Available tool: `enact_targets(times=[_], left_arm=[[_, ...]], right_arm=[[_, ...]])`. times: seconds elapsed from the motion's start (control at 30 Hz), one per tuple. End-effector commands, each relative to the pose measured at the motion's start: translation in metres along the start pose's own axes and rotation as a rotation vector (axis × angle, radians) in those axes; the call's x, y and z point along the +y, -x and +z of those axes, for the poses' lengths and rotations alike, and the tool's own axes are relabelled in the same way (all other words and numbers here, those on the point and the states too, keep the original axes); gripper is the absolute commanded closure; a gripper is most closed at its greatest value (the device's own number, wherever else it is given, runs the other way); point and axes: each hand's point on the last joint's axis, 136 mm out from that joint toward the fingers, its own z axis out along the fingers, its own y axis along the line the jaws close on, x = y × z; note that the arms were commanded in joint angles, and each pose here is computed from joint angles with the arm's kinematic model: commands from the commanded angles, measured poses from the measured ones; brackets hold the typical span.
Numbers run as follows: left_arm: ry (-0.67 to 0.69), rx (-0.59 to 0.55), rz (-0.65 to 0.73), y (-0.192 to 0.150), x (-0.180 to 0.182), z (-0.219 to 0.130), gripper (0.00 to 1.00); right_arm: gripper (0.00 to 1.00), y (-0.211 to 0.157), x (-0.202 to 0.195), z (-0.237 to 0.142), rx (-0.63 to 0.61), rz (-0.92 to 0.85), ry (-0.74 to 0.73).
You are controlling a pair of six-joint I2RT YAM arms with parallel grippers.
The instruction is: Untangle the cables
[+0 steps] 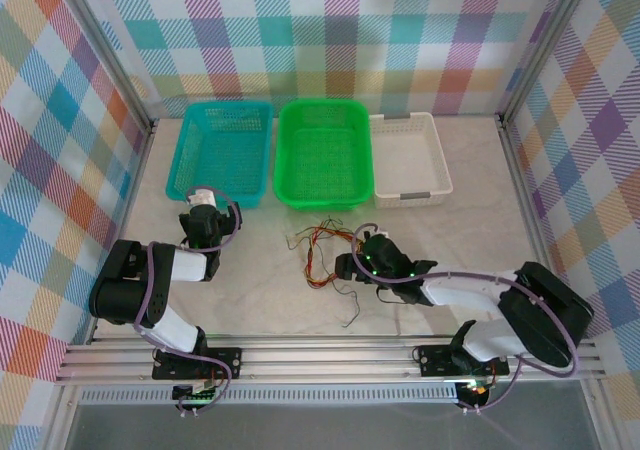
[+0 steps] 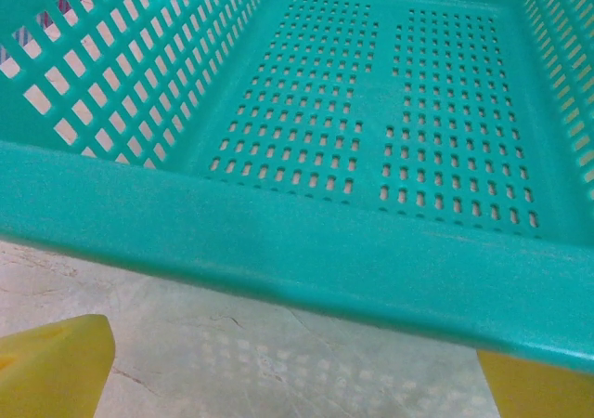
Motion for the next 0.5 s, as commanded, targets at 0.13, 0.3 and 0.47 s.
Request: enact_targets(times=[0.13, 0.3, 0.47], left_arm=[[-0.012, -0.042, 0.001, 0.011, -0.002, -0.002, 0.00], [0.001, -0.032, -0.002, 0.013, 0.000, -0.004, 0.00], [0.002, -0.010, 0.002, 0.025, -0.001, -0.006, 0.00]], right_arm=[[0.29, 0.016, 0.038, 0.019, -0.071, 0.020, 0.105], [0.38, 0.023, 0.051, 0.024, -0.123, 0.004, 0.133], [0.51, 0.027, 0.064, 0.034, -0.128, -0.003, 0.171]])
